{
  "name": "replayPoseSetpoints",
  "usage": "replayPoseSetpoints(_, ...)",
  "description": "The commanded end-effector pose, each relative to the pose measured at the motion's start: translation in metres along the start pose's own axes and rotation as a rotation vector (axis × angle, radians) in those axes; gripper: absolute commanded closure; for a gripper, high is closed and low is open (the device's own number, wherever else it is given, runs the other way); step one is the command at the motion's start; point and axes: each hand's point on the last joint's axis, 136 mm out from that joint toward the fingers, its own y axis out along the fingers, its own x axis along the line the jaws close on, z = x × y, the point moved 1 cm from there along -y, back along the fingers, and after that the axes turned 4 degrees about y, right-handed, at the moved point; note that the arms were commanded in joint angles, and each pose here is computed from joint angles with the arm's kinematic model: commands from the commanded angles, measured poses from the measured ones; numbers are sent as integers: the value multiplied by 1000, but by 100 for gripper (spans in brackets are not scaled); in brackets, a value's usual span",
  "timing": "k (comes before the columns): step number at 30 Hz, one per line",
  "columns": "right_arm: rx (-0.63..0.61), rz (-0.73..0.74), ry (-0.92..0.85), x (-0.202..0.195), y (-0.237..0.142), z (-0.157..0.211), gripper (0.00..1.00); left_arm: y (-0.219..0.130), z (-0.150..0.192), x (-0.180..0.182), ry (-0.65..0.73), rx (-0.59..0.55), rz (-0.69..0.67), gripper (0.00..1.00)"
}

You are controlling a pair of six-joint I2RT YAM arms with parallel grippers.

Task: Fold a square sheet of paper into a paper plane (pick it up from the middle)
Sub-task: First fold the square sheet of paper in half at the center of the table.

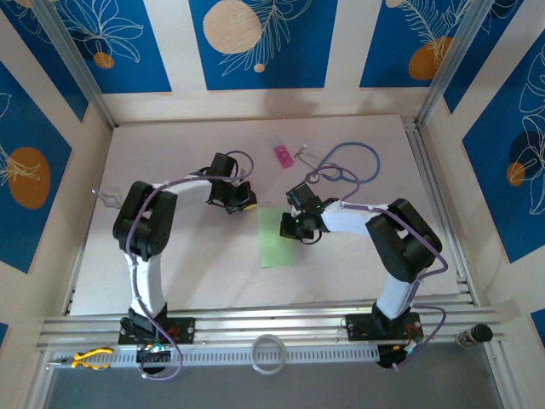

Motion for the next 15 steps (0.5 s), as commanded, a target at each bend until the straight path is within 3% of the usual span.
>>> replayPoseSetpoints(1,164,239,31,-63,16,49,100,-31,1,-22,21,-55,44,93)
replayPoseSetpoints(7,165,236,28,-61,17,49,100,-28,41,-41,82,29,139,92)
replayPoseSetpoints(15,172,238,30,-62,19,51,100,4,70,-32,104,129,168,92)
